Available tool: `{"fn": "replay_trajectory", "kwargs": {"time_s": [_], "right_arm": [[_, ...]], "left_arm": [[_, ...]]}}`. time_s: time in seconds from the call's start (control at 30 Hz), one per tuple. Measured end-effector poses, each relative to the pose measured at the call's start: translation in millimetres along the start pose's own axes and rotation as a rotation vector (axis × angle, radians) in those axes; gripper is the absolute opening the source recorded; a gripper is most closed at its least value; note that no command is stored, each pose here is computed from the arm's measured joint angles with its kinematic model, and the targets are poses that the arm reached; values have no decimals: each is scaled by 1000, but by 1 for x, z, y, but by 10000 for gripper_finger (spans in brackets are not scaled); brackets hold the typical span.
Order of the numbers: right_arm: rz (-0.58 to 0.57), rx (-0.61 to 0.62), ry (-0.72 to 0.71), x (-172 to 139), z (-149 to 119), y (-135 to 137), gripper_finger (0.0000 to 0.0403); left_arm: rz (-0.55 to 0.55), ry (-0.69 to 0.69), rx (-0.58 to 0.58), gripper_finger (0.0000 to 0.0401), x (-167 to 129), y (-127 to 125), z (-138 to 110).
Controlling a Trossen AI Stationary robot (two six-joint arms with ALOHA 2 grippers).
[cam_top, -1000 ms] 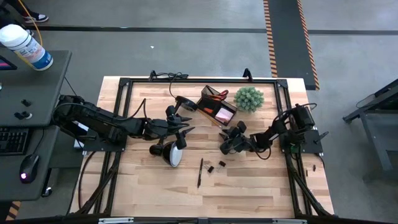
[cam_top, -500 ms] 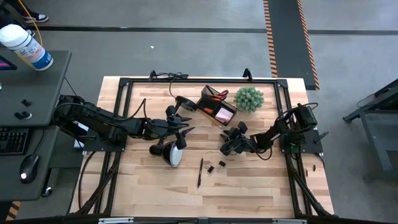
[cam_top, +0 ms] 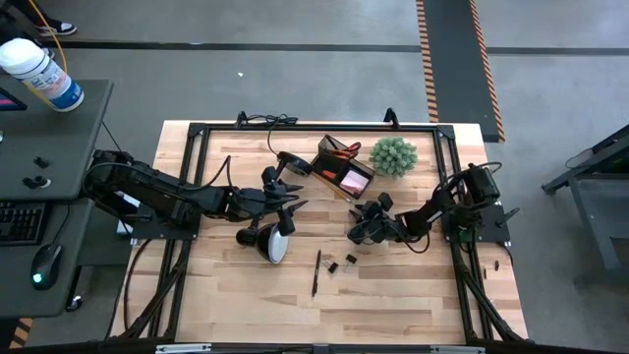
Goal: Pick and place office supplies into organizer
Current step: Put the orange pencil into the desk organizer
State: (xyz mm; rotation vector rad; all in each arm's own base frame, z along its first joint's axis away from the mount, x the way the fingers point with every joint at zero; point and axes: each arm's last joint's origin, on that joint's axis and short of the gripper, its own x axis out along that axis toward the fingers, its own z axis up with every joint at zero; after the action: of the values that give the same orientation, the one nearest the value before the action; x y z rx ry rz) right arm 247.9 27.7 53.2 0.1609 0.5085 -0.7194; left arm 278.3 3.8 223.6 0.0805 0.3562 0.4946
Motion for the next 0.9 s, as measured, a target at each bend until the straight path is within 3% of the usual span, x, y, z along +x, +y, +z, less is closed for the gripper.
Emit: {"fn": "replay_trajectory", "kwargs": {"time_s": [0.9], "right_arm": [[24,40,0,16,13,-12,103]], "left_arm": [[-1,-1,-1,184,0,0,0]]}}
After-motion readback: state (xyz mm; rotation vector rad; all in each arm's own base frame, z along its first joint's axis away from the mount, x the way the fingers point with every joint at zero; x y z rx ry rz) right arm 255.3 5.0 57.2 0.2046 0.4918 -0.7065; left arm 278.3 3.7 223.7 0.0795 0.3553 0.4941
